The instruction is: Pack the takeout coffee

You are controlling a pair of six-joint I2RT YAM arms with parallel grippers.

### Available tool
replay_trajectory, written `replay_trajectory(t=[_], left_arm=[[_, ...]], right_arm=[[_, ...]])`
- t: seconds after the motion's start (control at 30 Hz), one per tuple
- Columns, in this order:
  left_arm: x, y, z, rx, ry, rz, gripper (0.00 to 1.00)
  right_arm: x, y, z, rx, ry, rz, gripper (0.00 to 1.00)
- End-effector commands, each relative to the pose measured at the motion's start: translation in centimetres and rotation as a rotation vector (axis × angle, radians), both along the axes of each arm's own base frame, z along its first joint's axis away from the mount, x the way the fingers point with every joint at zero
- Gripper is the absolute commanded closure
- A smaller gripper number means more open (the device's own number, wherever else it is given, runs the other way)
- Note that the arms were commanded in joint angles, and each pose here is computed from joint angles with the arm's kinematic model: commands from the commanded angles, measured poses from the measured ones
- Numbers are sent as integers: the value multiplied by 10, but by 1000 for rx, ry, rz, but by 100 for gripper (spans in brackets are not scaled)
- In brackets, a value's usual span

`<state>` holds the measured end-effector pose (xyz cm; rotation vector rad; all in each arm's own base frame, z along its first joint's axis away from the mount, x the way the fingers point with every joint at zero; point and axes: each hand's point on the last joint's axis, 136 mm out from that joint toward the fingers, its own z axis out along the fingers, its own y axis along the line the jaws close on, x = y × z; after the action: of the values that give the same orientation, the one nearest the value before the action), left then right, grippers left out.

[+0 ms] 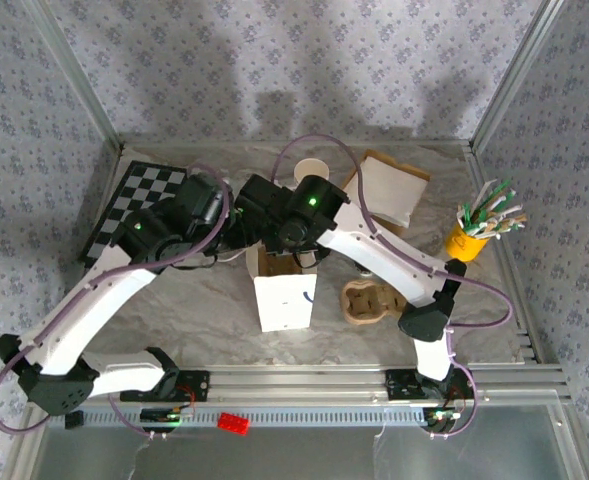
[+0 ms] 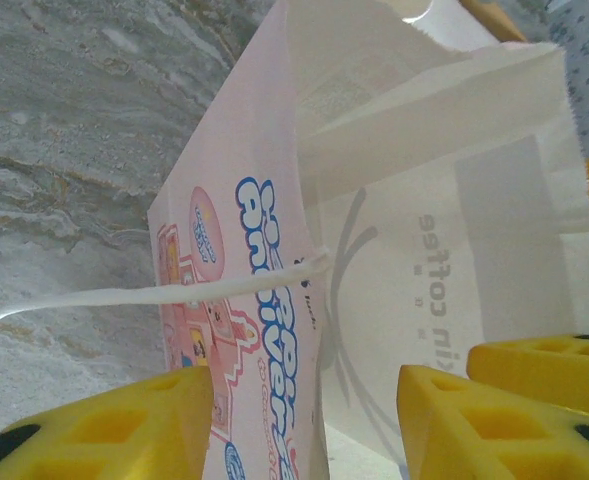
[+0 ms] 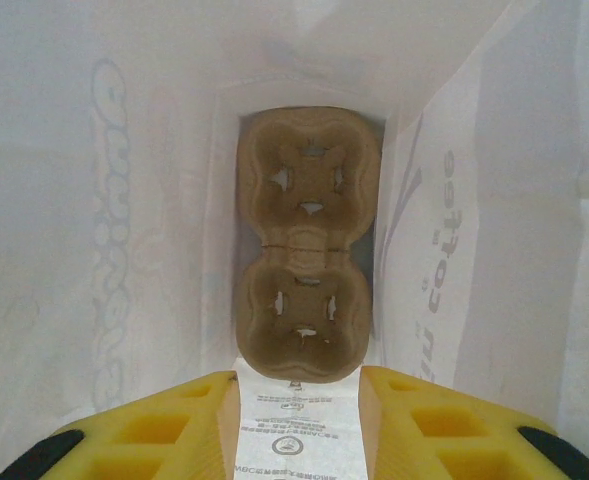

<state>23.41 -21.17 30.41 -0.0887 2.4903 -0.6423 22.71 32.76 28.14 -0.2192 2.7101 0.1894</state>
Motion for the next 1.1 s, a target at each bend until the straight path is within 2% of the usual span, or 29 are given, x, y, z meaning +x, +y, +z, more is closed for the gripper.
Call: replay_trajectory(t=[0.0,0.23,0.5,0.83,1.07], left_arm=[[-1,4,-2,44,-6,-10,49],[1,3,-5,52,-12,-10,60],[3,4,-1,51,-30,-8,76],[2,3,8,20,-52,-13,85],[5,11,9,52,-72,13,91]], right_arm=[[1,-6,4,-11,-20,0,62],[3,-5,4,-9,-25,0,62],[5,-8,4,-23,-33,3,62],[2,-1,2,-6,-15,13,63],[4,-1,20,11,-84,63,62]])
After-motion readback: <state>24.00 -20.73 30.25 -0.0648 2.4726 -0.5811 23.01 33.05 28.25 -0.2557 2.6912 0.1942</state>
